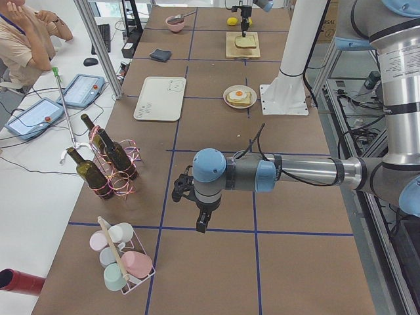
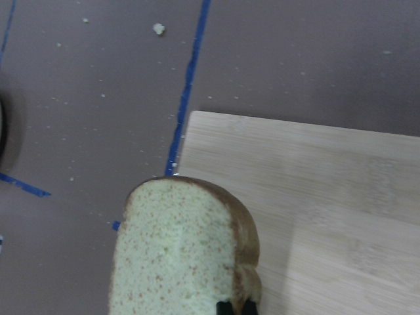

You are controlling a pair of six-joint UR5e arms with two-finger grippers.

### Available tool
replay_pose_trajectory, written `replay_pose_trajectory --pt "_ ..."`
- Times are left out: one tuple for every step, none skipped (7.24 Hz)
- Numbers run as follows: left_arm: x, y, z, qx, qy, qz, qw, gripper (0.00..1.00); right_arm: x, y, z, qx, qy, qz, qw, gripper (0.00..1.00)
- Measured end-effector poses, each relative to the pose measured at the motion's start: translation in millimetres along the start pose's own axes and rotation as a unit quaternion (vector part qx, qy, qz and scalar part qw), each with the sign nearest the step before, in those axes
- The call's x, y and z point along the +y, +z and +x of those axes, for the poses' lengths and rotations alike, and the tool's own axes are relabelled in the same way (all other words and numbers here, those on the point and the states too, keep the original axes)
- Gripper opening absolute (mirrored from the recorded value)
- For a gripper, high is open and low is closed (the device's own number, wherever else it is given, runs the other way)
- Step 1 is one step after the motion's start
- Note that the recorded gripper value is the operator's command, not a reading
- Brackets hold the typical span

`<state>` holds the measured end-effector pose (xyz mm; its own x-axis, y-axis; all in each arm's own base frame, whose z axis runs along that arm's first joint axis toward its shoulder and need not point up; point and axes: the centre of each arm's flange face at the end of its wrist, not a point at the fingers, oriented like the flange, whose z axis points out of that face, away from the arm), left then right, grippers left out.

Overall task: Make sandwich and place on tray
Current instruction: 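Lift the bread slice with the right gripper toward the egg plate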

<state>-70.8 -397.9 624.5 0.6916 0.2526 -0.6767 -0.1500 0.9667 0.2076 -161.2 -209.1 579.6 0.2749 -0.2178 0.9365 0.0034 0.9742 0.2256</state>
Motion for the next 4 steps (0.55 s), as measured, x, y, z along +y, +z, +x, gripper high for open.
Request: replay_pose_trajectory --pt "0 0 -1 0.0 -0.001 0.0 1.0 1.0 -9 3 -19 -0.021 -0.006 0.005 0.9998 0.0" --pt "1 0 -1 0.0 -0.002 0.0 1.0 1.0 -24 12 -41 -0.042 -0.003 0.011 0.9991 0.0" --pt "1 0 -2 0.0 -0.003 0.0 1.0 1.0 -45 29 -69 -0.063 0.007 0.019 0.9978 0.0" --pt "1 0 -2 0.0 -0.004 -0.001 1.0 1.0 -72 52 -102 -0.085 0.018 0.026 0.9959 0.0"
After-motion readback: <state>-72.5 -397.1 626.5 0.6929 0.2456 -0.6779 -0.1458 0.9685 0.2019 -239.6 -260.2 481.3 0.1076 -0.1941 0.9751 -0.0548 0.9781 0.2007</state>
